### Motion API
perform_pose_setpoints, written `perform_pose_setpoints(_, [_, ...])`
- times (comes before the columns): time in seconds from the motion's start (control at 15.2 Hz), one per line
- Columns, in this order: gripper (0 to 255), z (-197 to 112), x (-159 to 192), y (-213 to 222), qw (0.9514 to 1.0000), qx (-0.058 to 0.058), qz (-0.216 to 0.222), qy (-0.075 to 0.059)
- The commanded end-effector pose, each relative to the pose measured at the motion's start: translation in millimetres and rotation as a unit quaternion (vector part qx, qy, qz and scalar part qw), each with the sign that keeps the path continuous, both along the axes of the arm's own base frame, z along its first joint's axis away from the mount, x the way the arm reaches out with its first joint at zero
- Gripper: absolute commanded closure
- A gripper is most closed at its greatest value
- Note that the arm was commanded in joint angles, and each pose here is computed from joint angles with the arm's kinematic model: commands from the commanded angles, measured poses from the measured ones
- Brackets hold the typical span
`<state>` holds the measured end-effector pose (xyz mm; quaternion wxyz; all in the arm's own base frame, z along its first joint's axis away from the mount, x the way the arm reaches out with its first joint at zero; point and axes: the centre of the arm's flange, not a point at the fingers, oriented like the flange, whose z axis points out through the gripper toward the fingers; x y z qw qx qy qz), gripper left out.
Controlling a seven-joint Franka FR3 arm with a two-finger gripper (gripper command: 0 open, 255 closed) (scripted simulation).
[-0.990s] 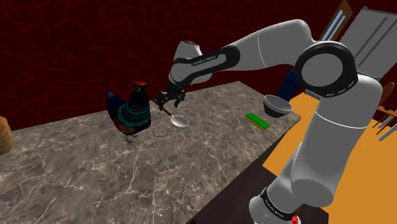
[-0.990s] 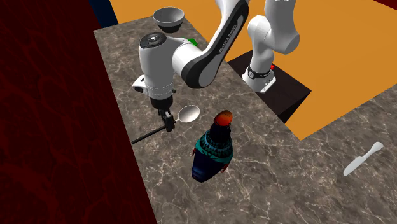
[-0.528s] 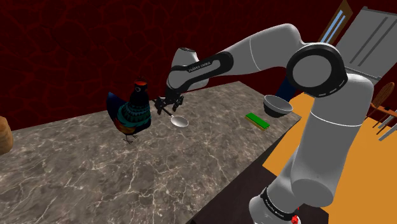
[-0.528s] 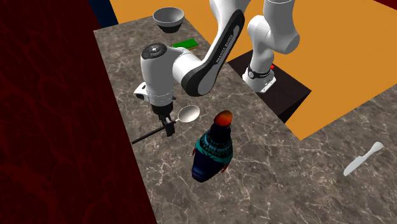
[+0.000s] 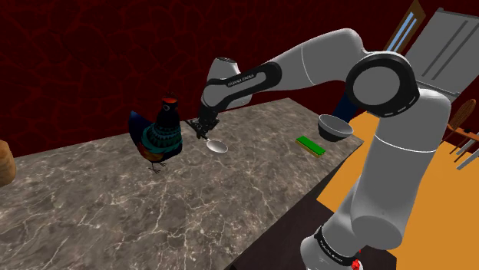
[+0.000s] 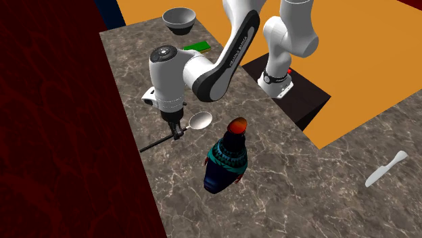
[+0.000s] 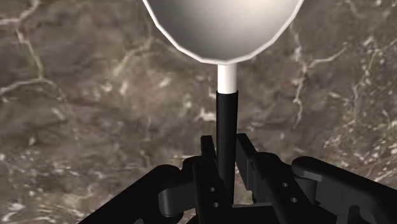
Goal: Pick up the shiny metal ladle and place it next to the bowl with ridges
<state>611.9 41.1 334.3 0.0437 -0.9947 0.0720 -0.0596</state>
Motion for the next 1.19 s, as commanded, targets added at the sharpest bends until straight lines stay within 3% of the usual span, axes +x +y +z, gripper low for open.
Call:
perform_pose_setpoints(0.0, [255,-1.0,-0.2,1.6,1.0,0.0,0.001,0.001])
perform_pose_setpoints(0.4, [255,-1.2,-0.4,1.5,1.0,0.0,0.001,0.001])
perform_pose_setpoints(1.12, [255,56.9,-0.4,1.5,1.0,0.0,0.001,0.001])
